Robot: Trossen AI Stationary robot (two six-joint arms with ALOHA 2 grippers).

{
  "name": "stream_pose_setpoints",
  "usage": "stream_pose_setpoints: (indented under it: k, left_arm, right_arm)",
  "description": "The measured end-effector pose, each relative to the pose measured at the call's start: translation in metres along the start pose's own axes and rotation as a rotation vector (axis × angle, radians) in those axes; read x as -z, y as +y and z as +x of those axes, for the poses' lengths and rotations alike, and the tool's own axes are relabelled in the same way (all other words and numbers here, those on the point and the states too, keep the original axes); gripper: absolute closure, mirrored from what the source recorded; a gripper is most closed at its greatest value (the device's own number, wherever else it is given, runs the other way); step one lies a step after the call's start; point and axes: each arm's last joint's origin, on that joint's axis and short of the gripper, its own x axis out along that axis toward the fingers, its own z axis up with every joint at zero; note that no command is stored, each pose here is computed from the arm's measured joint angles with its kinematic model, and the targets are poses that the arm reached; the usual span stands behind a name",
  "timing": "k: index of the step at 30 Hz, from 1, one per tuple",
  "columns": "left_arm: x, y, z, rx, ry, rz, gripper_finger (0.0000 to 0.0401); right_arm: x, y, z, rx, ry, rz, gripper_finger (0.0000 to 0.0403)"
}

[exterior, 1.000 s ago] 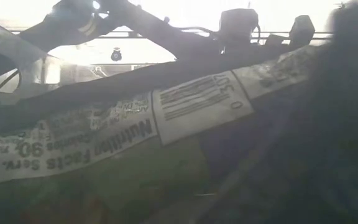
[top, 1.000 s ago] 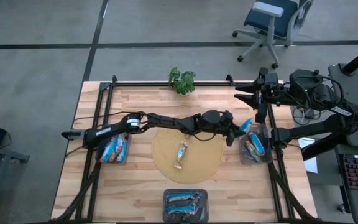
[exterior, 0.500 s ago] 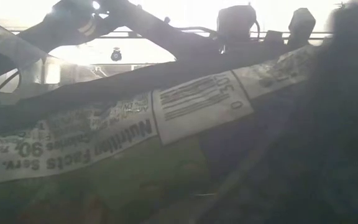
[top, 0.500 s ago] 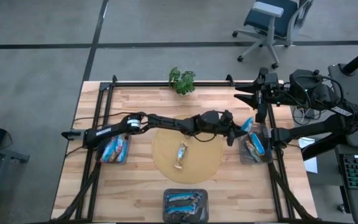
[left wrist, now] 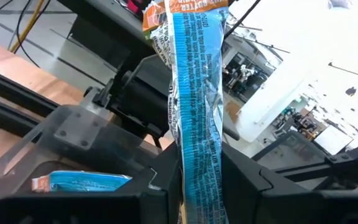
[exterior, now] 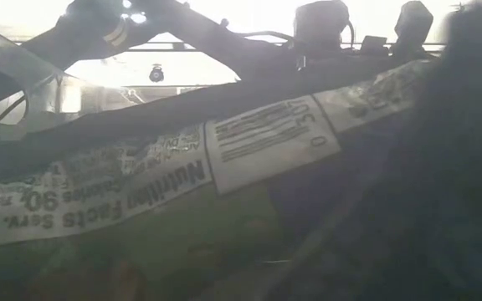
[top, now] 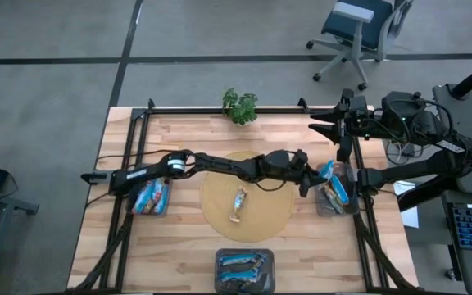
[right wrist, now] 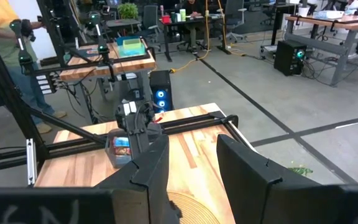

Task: Pick and place Granola Bars by type
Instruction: Put the bottom left yellow granola bar into the top right bin

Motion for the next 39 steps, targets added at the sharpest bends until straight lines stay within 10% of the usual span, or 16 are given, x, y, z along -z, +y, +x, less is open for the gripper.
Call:
stream_pose_setpoints:
  k: [28,39]
  left_arm:
    - [0.011,0.005,-0.003,-0.014,0.048,-0.018,0.0325]
    - [-0.08,-0.064,-0.009,0.084,0.063,0.18,0.033]
  right_arm:
    - [0.0,0.0,0.0,0.0,-0.001,-0.008,0.0275]
    - [-0.002,0.0,0.0,-0.003,-0.024,-0.006,0.0275]
